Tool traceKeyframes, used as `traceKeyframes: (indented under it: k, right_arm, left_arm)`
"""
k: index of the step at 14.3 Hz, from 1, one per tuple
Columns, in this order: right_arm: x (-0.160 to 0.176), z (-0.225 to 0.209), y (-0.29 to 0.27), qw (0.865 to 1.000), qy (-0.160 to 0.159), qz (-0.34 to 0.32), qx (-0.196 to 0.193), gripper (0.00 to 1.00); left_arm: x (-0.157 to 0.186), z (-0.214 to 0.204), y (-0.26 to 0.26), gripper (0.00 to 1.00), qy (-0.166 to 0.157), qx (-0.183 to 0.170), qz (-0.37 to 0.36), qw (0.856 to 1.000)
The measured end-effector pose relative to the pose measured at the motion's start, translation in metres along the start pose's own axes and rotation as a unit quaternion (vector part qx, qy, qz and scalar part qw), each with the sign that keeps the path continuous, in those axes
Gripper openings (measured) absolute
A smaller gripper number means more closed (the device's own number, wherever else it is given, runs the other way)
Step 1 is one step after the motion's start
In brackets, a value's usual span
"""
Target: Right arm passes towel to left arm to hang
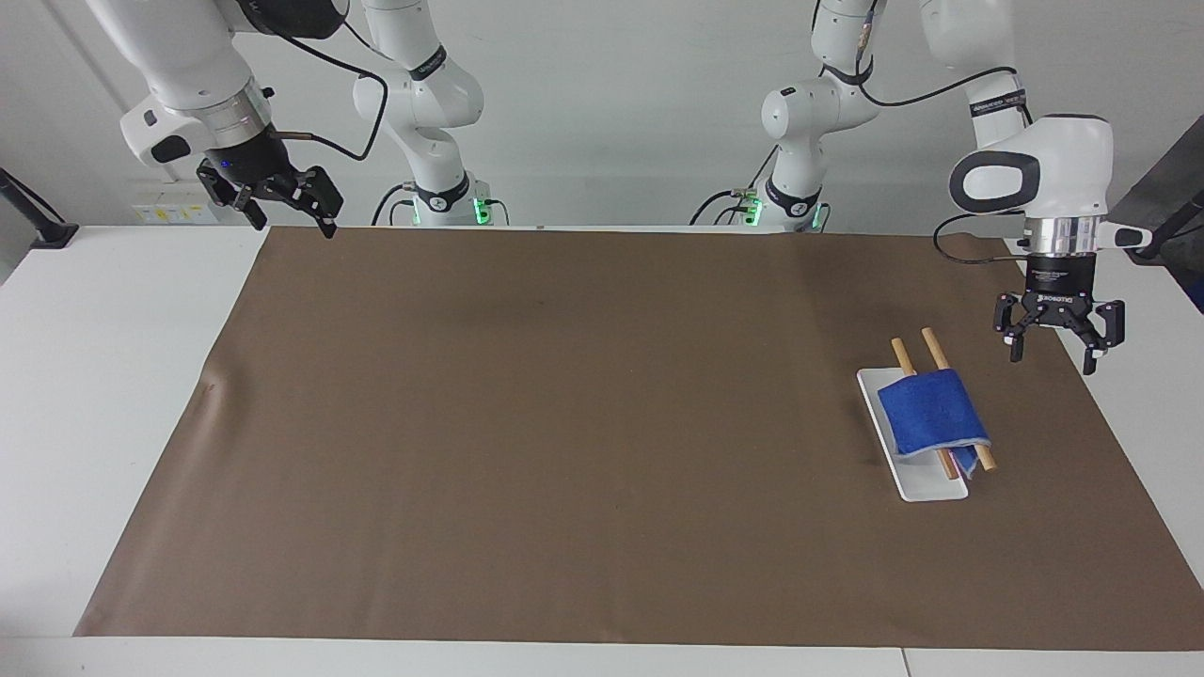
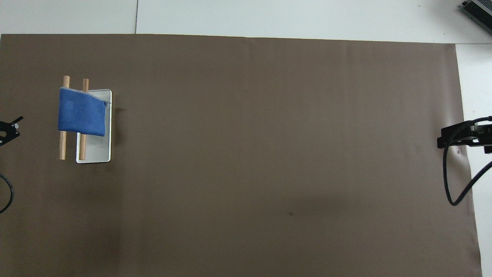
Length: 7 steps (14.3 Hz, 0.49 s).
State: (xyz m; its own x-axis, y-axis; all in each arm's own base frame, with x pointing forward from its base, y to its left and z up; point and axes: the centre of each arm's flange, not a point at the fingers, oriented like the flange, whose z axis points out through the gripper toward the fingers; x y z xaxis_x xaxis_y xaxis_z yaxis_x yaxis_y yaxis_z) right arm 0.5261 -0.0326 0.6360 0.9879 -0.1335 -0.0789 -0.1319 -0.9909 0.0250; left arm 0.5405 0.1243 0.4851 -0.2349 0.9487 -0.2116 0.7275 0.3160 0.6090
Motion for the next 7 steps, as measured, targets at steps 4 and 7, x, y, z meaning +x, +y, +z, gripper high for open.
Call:
traceKeyframes:
  k: [4, 7]
  right_arm:
    - [0.000, 0.000, 0.000, 1.000, 0.000, 0.000, 0.000, 1.00]
    - [0.000, 0.000, 0.000, 1.000, 0.000, 0.000, 0.000, 1.00]
  left_arm:
    - [-0.064, -0.009, 0.019, 0.96, 0.004, 0.019, 0.159, 0.987]
    - [-0.115, -0.009, 0.022, 0.96, -0.010, 0.045, 0.305, 0.951]
